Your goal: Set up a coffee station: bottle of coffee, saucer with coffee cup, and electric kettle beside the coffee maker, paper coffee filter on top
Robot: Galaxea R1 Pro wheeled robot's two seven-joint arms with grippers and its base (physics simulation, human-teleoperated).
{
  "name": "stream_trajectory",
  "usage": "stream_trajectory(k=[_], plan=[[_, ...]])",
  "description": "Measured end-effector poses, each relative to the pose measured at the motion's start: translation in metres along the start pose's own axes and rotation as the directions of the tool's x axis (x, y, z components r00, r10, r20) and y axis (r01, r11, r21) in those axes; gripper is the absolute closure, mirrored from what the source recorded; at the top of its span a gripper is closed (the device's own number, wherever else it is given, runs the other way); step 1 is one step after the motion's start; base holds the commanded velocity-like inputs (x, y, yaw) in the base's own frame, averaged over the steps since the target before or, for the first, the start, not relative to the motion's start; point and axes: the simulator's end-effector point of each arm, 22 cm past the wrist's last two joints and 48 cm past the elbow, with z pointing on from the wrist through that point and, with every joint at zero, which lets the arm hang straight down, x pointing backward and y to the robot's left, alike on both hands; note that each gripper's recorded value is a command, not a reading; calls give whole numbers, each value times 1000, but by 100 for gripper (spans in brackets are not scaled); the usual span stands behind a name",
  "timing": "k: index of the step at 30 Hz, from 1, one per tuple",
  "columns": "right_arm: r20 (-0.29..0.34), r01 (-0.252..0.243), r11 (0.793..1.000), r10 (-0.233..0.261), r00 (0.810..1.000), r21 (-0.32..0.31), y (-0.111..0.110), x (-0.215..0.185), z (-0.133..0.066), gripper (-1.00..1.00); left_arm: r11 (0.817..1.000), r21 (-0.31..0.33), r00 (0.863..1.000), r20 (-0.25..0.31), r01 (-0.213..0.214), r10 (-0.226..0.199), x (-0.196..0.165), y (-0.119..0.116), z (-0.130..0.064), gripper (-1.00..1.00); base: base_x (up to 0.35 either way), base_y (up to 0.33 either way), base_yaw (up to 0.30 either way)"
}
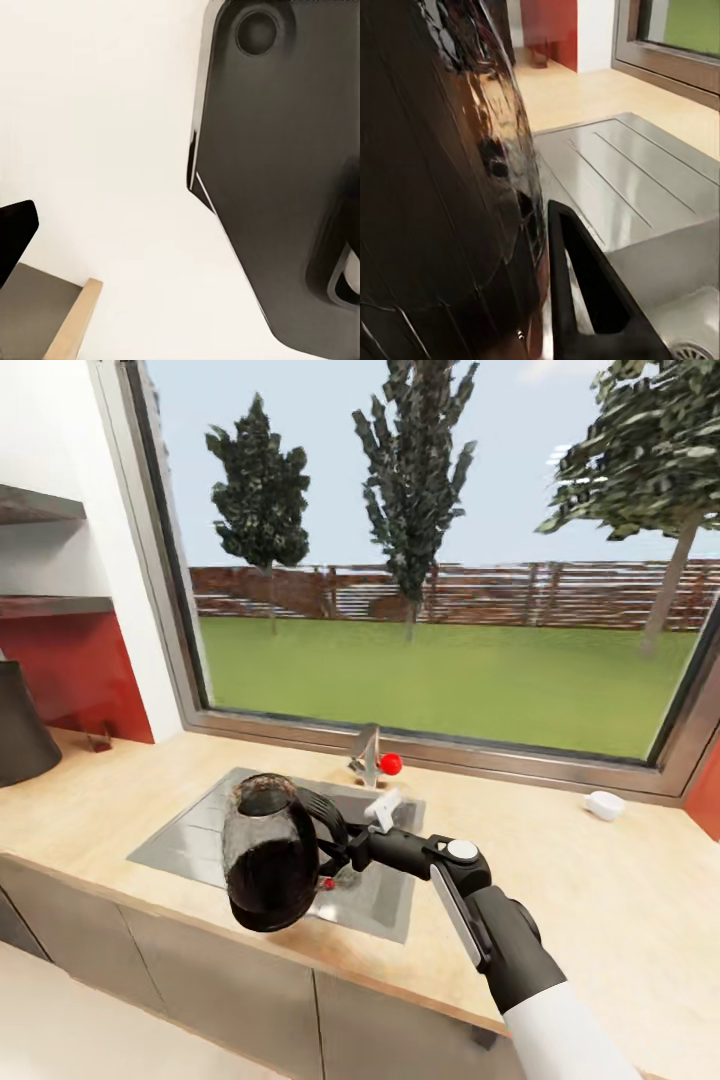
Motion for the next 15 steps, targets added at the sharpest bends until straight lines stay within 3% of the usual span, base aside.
stream_trajectory(k=[10,15], plan=[[2,4,1000,-4,1000,1,1,-2,-1,100,1000,2,1000,9,1,-1,-3,-1,0,-100,147,320,272],[7,9,1000,-9,1000,0,2,-5,-1,100,1000,2,1000,11,1,-1,-4,-1,0,-100,168,319,114]])
